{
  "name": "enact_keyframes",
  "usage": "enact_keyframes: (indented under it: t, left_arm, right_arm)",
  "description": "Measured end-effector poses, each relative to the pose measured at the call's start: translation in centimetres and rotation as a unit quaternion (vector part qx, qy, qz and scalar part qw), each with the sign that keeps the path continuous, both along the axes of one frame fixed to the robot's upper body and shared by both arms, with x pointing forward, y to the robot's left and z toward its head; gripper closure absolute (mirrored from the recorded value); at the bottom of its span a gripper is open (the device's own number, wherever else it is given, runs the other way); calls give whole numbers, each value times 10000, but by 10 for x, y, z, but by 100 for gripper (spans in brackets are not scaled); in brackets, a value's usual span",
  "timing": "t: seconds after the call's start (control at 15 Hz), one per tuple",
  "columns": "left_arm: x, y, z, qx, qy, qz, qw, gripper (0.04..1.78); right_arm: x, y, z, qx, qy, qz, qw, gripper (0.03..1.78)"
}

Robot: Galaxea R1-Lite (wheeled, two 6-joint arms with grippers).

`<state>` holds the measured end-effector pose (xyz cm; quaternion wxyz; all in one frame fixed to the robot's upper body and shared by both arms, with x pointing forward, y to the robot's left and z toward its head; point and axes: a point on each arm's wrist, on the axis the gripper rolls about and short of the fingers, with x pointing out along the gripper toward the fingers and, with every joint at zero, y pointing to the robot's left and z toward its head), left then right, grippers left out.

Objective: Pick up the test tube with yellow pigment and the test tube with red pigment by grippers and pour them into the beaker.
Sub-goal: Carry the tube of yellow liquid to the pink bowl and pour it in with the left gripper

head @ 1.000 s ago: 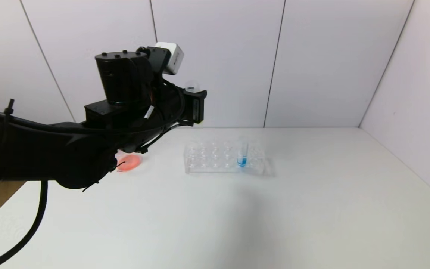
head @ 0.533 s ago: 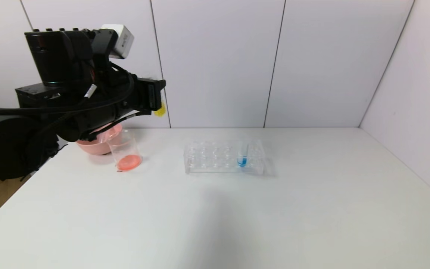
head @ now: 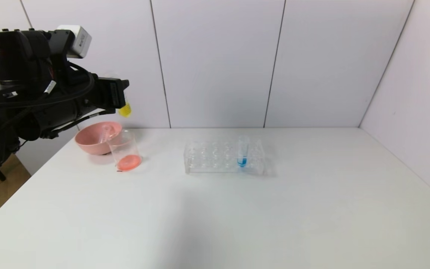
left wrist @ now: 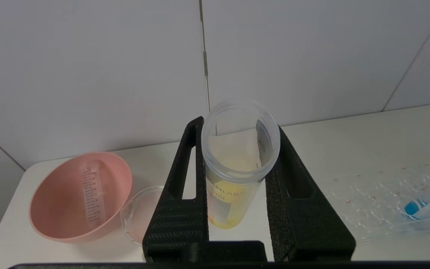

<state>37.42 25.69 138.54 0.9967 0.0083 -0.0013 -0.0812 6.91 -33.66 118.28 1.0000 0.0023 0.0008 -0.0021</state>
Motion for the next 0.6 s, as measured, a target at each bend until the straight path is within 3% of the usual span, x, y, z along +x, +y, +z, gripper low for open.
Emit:
enact_keyframes:
  t: [0.6]
  left_arm:
    - [27, 57, -17, 16, 280, 932, 9953, 137]
  right_arm:
    - [0, 0, 0, 0, 0, -2, 10000, 11]
